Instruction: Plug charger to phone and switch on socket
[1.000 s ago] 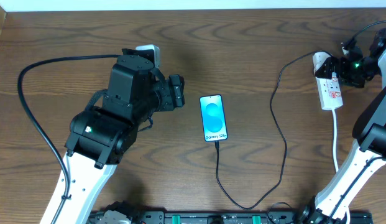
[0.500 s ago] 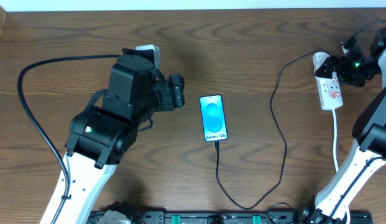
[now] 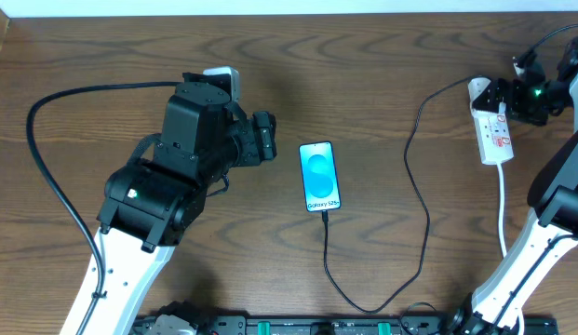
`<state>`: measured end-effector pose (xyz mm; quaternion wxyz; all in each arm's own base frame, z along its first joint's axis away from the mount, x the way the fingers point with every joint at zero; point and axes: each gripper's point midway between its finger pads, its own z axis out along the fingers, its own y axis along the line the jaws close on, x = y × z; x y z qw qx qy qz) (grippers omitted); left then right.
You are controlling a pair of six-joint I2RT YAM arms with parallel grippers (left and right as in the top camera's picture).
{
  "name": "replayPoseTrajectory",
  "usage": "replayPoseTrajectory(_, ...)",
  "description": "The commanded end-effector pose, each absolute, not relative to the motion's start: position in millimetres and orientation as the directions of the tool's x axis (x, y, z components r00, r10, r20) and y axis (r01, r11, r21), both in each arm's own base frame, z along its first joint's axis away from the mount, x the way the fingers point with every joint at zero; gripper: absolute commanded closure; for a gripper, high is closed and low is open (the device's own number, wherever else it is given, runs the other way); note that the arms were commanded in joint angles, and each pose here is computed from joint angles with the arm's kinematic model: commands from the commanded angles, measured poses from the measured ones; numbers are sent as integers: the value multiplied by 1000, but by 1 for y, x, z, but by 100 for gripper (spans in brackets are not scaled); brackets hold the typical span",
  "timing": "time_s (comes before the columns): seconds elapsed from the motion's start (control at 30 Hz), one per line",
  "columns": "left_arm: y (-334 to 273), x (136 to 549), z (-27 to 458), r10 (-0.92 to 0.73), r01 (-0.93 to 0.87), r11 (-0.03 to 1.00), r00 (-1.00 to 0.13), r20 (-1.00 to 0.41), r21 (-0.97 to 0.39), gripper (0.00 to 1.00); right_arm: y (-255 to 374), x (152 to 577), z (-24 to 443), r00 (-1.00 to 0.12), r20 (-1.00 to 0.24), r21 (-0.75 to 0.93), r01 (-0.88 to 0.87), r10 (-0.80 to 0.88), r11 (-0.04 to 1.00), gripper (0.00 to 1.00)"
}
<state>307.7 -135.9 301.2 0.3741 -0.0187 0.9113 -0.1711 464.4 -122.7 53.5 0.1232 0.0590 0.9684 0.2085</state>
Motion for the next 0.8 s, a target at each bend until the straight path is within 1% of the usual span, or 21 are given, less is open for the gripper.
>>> replayPoseTrajectory(0.0,-132,309,307,-156,97,945,-704,-693,-311,16,-107,472,52,-961,-227,475,30,156,879,1)
replayPoseTrajectory(0.77,-132,309,307,-156,97,945,-704,-693,-312,16,-97,472,50,-966,-207,486,37,156,873,1)
